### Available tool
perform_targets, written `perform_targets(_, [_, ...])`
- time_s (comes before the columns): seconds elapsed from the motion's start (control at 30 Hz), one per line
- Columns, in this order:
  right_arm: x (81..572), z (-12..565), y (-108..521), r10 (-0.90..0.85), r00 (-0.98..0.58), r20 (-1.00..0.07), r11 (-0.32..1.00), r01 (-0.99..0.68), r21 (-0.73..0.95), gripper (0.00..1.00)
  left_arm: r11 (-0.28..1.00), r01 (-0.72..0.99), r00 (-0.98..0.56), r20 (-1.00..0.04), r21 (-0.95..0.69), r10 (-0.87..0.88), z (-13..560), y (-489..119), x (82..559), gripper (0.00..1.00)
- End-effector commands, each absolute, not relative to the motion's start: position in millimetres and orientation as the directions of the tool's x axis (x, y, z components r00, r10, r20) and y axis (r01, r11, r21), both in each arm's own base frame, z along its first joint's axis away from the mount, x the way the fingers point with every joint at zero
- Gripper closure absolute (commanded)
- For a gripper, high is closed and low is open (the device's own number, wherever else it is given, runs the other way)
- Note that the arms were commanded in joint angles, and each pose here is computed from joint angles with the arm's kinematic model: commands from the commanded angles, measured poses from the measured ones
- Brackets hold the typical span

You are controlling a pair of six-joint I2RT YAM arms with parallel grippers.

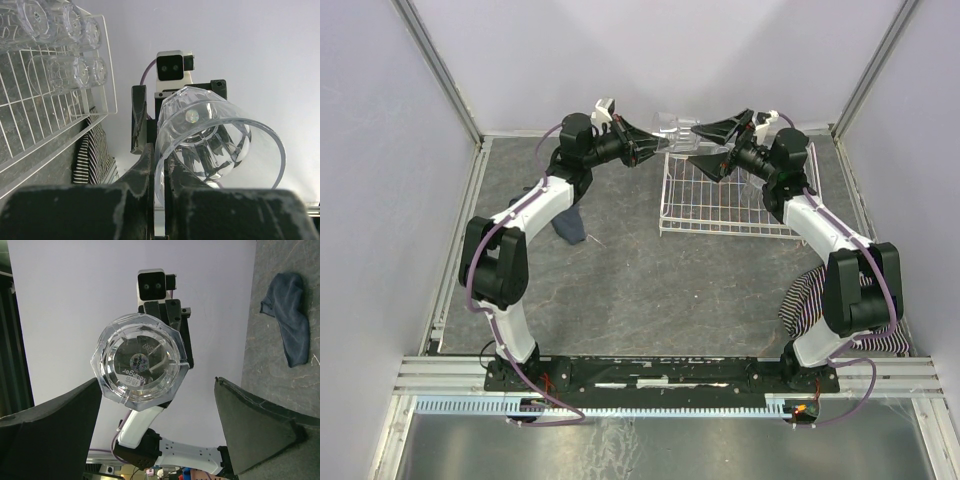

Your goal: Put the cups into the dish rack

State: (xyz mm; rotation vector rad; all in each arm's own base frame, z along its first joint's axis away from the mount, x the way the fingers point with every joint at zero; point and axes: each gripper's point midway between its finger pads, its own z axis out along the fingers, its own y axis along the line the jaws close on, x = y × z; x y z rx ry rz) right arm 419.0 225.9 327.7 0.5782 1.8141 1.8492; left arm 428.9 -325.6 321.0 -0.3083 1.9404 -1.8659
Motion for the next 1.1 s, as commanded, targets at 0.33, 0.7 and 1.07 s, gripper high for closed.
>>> perform_targets(0.33, [422.2,363.8,225.6,0.615,-0.788,-0.019,-0.135,-0.129,0.982,0.0,-0.005,0.233,-0.869,-0.206,-0.972,-0.449,364.7,-319.7,409.1,0.97])
perform_targets(0.7, [421.9,362.4,238.0,0.597,-0.803,-0.01,-0.14,-0.117,0.983,0.01,-0.012,0.23,-0.873,-0.201,-0.973,-0.445,363.0,-322.1,409.3,0.97])
perform_targets(1.07, [428.7,370.8,239.7,0.611,-0.791,-0.001,-0.17,-0.132,0.977,0.1,-0.008,0.223,-0.874,-0.197,-0.975,-0.444,359.3,-320.6,405.6,0.97])
